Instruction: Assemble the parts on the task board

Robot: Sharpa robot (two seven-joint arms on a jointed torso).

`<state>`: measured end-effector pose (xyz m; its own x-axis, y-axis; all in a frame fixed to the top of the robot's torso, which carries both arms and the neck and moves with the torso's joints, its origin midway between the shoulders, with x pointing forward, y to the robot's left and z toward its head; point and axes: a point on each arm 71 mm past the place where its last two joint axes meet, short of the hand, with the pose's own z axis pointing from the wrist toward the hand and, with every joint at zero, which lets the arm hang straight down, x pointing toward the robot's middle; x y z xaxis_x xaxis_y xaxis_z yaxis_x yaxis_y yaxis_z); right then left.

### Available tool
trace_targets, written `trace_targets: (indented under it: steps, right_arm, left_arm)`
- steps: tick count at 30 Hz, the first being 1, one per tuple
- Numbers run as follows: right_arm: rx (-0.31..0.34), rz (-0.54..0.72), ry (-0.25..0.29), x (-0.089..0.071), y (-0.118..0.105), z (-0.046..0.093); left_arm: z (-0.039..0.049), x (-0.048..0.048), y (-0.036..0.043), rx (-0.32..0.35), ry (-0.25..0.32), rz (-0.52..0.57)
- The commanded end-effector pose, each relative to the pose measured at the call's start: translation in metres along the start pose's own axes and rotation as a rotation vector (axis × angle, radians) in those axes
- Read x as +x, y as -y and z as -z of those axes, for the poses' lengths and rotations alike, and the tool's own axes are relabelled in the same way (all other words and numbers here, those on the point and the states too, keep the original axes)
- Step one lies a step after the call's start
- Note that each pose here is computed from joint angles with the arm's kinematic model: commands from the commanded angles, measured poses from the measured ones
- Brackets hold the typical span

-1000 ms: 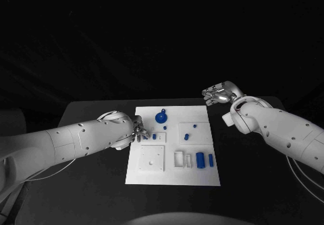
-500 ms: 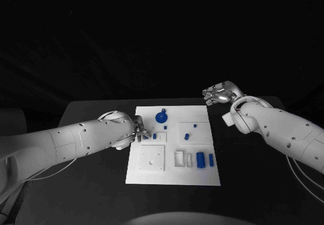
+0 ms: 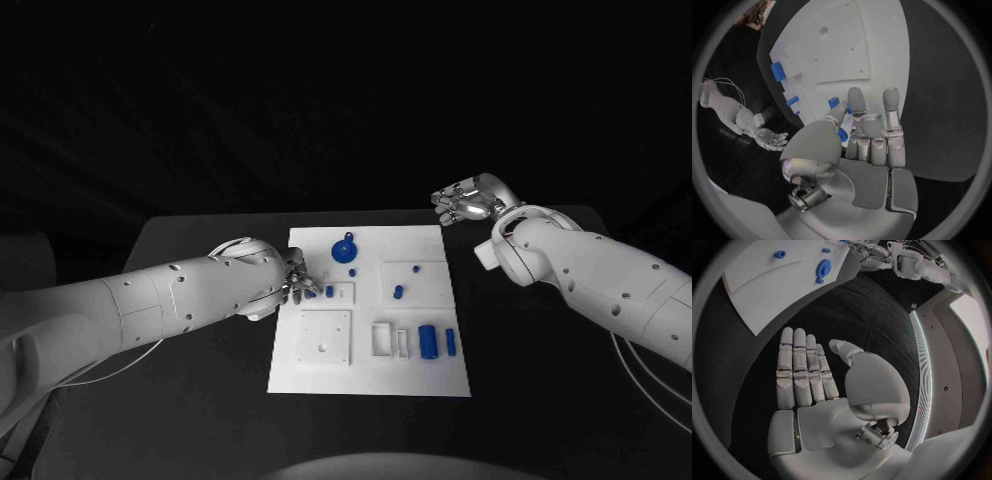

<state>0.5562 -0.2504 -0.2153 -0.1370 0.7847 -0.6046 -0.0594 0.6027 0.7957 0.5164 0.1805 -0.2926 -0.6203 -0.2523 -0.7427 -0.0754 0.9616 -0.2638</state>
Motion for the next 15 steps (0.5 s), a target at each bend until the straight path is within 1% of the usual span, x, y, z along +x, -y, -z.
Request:
trace_targets:
  steps: [1,9,15]
  right_arm:
    - [-0.008,0.004,-0.008,0.0009,-0.0005,0.0000]
    - [-0.007,0.004,-0.008,0.0011,0.0001,0.0002]
    - [-0.006,0.005,-0.008,0.0008,0.0007,0.0005]
  left_arm:
    - [-0.0017,0.0227,-0.0008,-0.003,-0.092,-0.034]
    - [-0.0023,0.0207,-0.0033,-0.011,-0.076,-0.042]
    - [-0.0027,0.0190,-0.0072,-0.022,-0.069,-0.051]
